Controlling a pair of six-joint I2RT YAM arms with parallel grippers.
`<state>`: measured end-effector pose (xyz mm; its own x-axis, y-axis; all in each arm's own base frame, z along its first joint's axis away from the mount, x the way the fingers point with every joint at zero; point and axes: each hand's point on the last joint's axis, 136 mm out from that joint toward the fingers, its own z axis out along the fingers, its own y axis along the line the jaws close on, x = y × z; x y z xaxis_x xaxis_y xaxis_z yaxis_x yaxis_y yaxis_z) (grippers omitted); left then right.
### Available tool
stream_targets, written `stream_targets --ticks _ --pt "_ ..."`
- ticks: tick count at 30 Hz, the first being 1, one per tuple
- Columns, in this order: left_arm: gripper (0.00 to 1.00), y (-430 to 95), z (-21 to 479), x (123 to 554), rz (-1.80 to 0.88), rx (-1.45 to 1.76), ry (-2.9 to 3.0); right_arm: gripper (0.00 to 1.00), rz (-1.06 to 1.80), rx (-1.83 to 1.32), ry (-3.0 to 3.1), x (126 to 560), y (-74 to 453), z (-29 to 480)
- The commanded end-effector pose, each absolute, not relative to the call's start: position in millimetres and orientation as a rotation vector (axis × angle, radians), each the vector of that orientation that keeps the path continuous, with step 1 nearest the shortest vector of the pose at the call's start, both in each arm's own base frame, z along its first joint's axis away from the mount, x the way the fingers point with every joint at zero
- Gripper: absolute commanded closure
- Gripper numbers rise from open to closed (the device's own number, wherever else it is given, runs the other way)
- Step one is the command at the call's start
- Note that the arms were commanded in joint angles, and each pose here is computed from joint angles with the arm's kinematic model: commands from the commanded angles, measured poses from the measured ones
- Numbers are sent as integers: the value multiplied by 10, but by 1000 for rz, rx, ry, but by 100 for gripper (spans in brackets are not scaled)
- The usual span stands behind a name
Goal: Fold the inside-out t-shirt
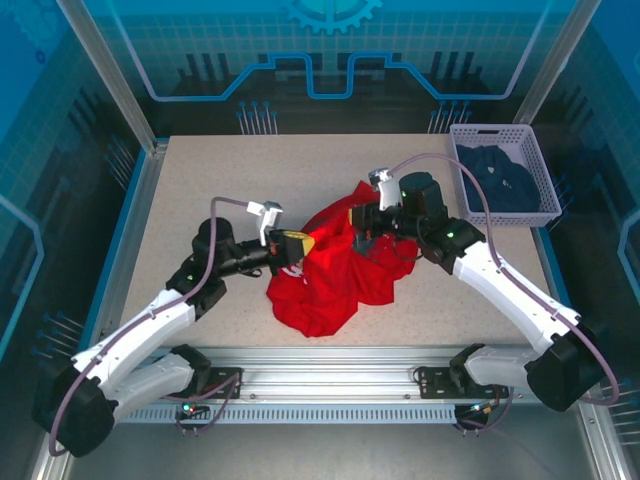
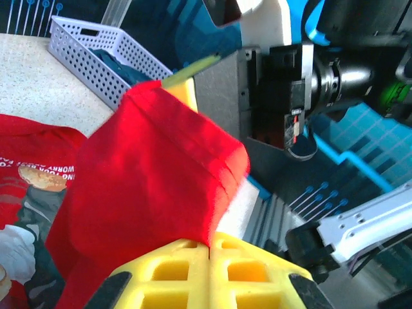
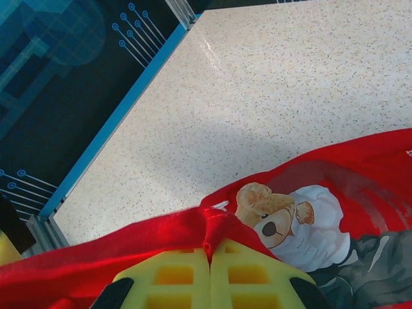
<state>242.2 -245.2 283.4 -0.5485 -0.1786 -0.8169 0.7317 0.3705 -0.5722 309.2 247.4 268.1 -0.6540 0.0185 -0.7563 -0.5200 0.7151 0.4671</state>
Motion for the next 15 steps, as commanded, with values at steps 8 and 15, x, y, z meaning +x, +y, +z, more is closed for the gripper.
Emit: stream_targets --ticks 8,15 --pt "94 -2206 2648 2592 -1287 314 1827 100 1017 -488 2095 3018 2621 2921" --pt "68 -2018 2393 2702 -911 260 1967 100 1147 -498 2055 2916 2886 3039"
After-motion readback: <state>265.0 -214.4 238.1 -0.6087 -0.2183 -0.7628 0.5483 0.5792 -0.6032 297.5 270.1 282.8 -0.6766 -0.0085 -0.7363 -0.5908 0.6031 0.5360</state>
